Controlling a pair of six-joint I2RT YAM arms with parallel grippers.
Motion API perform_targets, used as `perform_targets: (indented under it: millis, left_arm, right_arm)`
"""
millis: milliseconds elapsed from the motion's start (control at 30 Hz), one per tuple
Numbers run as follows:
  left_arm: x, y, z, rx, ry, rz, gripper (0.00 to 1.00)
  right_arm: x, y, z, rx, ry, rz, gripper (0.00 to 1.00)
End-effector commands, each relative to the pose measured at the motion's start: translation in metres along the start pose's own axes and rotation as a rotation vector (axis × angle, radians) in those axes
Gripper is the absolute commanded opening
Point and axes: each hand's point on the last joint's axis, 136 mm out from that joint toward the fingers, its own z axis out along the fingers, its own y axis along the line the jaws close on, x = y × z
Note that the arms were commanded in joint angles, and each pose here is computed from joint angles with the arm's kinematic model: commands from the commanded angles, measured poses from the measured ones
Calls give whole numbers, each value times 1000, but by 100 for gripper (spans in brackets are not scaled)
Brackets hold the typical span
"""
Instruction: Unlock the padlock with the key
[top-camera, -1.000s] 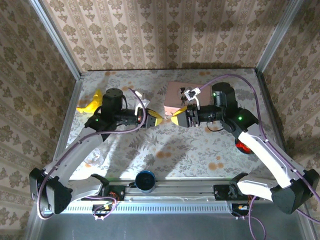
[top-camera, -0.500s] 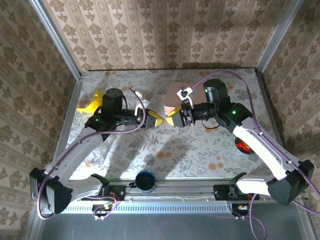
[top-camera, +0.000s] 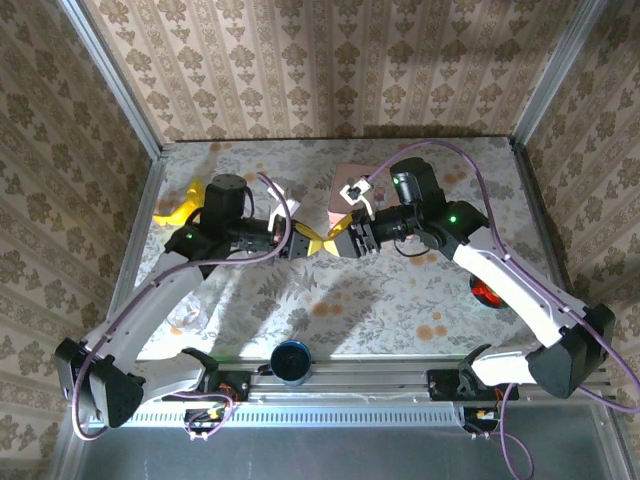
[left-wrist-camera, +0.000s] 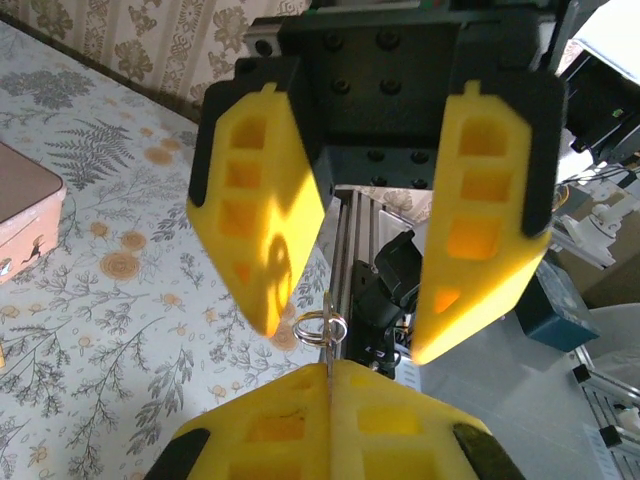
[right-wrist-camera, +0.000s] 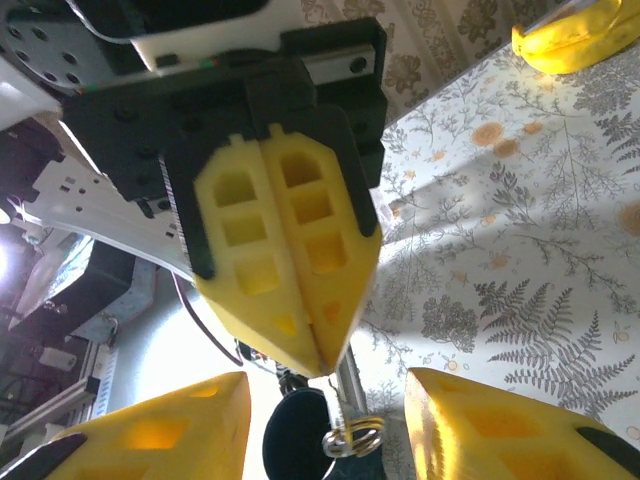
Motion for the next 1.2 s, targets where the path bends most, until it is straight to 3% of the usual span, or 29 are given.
perform_targets:
  millis: [0,267,500,1167]
  left_arm:
    - [-1,-10,-2,5,23,11,0]
    - [-1,-9,-1,-6,31,5,0]
    - [-1,-10,-3,-16,39,11,0]
    - [-4,-11,-13,-45,16,15,0]
  right_arm:
    - [-6,10,3,-53,0,-50,45]
    - [-2,10,7,-63,14,-57,43]
    - [2,9,7,-63,24,-61,33]
    - [11,19,4,-105,46,-71,23]
